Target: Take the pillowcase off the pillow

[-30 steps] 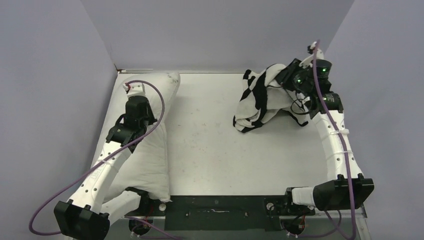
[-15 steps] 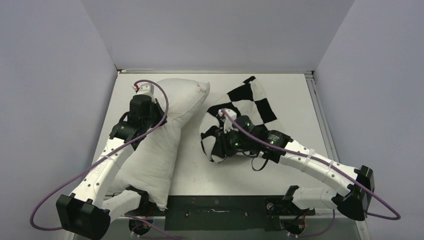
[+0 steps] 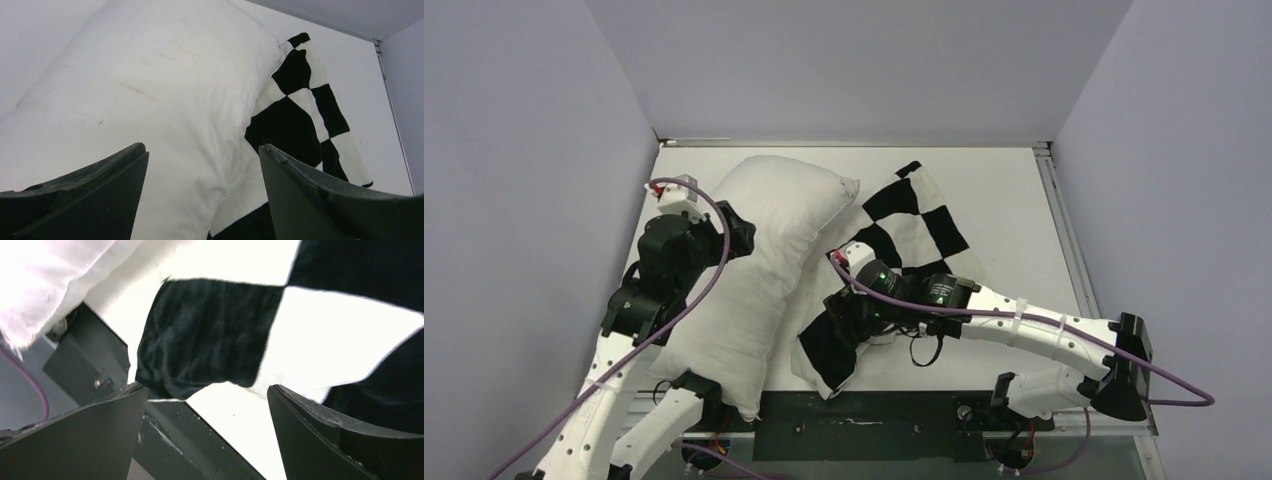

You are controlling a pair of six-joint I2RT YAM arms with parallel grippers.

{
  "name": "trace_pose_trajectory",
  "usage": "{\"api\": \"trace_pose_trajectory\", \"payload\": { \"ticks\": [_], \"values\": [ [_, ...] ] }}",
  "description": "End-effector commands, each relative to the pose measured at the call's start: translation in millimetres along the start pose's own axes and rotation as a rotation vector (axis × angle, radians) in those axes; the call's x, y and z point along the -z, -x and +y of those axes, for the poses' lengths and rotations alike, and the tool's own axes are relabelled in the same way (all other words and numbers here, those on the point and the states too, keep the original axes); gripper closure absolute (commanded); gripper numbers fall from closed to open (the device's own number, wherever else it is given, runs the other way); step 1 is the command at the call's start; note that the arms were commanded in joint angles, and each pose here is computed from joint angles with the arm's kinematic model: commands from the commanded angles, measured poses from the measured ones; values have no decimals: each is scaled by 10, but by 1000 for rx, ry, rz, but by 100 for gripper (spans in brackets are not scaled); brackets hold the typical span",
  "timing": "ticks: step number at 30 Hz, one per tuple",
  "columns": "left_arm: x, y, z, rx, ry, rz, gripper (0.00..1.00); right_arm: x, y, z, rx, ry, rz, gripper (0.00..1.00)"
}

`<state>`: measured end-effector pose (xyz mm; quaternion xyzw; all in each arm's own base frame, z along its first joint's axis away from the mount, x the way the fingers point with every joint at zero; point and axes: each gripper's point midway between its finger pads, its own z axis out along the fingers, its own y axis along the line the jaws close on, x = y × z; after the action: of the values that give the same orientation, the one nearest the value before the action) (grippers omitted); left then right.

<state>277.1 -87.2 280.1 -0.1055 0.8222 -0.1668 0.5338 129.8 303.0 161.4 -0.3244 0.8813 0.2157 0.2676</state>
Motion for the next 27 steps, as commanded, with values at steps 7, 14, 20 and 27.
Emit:
{"api": "trace_pose_trajectory", "payload": {
  "ticks": [7, 14, 20, 27],
  "values": [
    [897, 376, 397, -53, 113, -253, 3, 878, 970, -1577, -265, -508, -445, 10],
    [1324, 380, 740, -39, 198, -410, 4, 1742, 680, -2626, -539, -890, -625, 10],
    [1724, 411, 985, 7, 255, -545, 4, 2641, 214, -2728, -628, -1167, -817, 10],
    [2152, 554, 1150, 40, 294, -675, 4, 3077, -193, -2613, -655, -1204, -960, 10]
  ]
}}
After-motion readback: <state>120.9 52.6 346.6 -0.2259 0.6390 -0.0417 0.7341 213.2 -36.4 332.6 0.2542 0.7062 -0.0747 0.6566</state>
